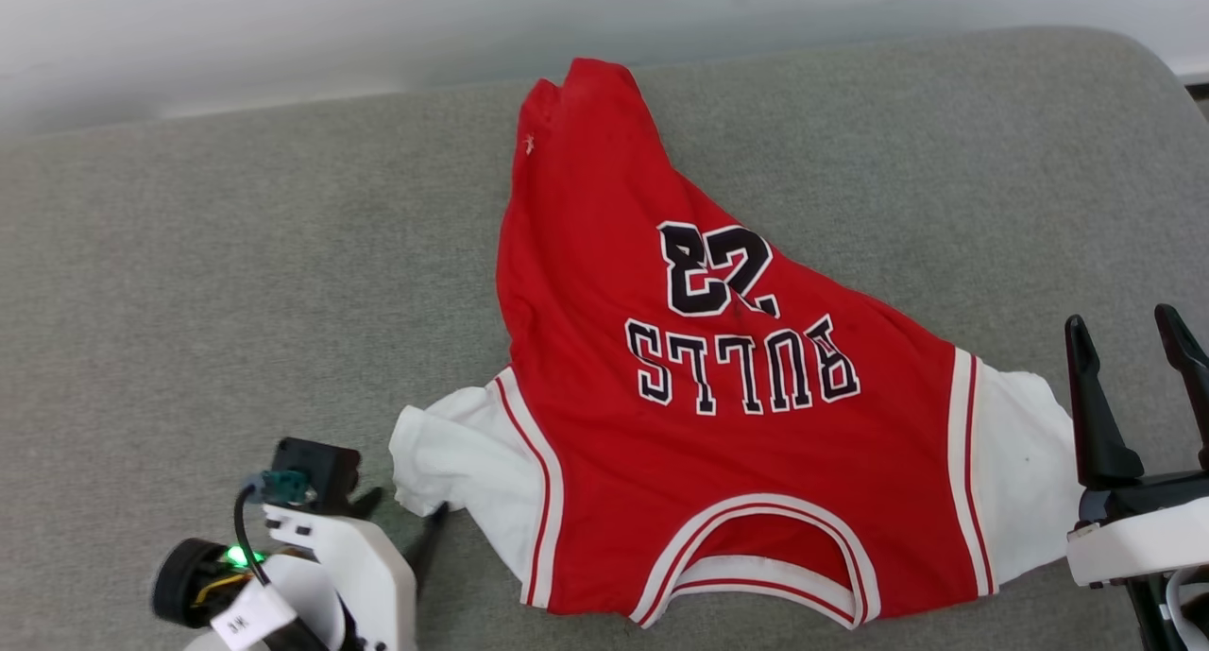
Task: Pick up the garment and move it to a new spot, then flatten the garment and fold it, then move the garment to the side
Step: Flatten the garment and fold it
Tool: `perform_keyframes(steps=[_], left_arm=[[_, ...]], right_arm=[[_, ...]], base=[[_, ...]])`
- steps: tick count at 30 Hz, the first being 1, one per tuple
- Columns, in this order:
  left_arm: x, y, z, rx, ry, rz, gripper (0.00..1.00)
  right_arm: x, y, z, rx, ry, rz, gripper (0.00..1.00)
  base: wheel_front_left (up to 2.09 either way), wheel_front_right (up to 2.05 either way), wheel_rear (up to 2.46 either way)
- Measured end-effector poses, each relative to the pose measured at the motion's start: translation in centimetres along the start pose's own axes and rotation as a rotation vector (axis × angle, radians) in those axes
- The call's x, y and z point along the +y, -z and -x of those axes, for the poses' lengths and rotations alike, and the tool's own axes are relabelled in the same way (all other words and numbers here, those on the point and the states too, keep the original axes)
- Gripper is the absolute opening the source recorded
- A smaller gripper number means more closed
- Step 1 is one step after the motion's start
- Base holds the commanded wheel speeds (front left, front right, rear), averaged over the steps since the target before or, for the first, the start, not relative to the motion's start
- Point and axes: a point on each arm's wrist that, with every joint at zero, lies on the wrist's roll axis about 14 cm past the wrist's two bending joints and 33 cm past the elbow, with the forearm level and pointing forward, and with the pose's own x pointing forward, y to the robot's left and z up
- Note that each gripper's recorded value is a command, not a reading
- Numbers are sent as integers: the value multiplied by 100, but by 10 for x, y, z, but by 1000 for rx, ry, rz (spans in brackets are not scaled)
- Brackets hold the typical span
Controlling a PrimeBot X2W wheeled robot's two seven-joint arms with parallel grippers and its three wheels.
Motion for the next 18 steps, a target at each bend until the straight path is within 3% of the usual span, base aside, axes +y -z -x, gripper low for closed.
perform_keyframes(steps=[7,14,16,18], left_arm=[[22,15,-19,94,-71,-35,100],[23,28,-29,165,-61,-45,97],[20,32,-30,187,-41,-42,0],[18,35,-29,209,-30,-39,0]], right_arm=[[-4,9,-1,16,21,-1,100],[-3,22,-3,50,24,2,100],[-3,24,-3,54,24,5,100],[-3,23,-5,51,23,6,100]], base=[[0,0,0],[0,0,0],[0,0,0],[0,0,0]])
